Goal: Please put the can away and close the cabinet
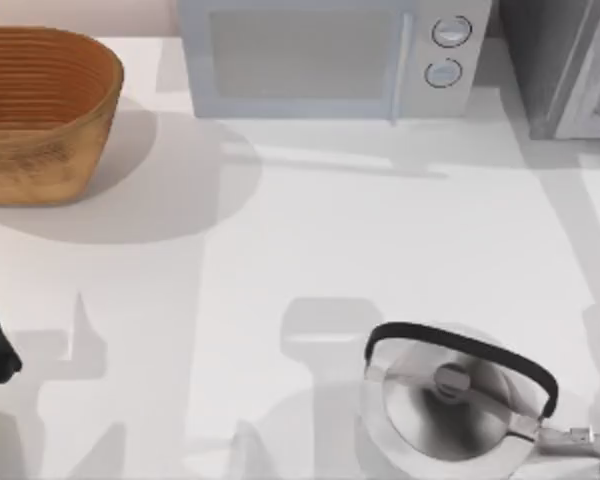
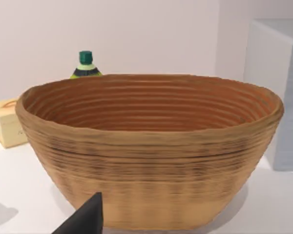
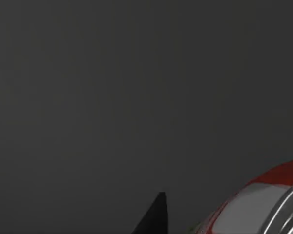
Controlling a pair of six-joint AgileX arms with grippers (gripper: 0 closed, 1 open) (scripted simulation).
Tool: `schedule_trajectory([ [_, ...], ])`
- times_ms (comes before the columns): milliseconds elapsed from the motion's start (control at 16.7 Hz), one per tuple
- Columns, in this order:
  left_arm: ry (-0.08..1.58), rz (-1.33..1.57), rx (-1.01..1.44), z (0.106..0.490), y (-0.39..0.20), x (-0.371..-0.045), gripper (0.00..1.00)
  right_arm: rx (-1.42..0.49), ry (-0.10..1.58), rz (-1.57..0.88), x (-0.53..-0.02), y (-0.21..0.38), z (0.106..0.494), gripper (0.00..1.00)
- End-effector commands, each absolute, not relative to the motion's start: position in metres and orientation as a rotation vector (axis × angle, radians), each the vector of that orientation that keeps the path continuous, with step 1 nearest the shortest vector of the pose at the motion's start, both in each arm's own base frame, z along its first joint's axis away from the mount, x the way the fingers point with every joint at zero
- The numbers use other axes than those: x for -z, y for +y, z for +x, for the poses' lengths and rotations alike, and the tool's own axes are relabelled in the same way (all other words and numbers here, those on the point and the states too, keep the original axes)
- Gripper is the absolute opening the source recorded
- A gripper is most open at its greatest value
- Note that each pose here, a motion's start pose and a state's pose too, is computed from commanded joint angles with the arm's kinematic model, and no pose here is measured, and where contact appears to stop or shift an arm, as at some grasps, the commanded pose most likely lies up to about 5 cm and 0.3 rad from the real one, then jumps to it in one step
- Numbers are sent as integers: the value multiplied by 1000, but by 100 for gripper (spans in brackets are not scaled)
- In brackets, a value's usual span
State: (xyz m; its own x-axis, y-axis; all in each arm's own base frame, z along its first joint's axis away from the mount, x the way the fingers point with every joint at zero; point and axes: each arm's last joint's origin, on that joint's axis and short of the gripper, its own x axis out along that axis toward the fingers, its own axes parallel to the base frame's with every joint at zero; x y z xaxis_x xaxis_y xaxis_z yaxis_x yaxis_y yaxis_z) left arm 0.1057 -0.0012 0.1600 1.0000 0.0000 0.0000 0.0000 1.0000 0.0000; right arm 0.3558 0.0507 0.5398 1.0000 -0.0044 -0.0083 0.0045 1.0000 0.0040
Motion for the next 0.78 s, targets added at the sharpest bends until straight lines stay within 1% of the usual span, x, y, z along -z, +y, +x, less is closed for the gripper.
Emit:
schedule_trajectory([
  [360, 0, 0, 0, 106, -1, -160, 100, 0, 2, 6, -532, 46, 401, 0],
  [480, 0, 0, 0, 106, -1, -160, 100, 0, 9, 5, -528, 46, 407, 0],
  [720, 0, 0, 0, 106, -1, -160, 100, 0, 9, 5, -528, 46, 407, 0],
  [780, 0, 0, 0, 106, -1, -160, 100, 0, 9, 5, -528, 46, 407, 8],
])
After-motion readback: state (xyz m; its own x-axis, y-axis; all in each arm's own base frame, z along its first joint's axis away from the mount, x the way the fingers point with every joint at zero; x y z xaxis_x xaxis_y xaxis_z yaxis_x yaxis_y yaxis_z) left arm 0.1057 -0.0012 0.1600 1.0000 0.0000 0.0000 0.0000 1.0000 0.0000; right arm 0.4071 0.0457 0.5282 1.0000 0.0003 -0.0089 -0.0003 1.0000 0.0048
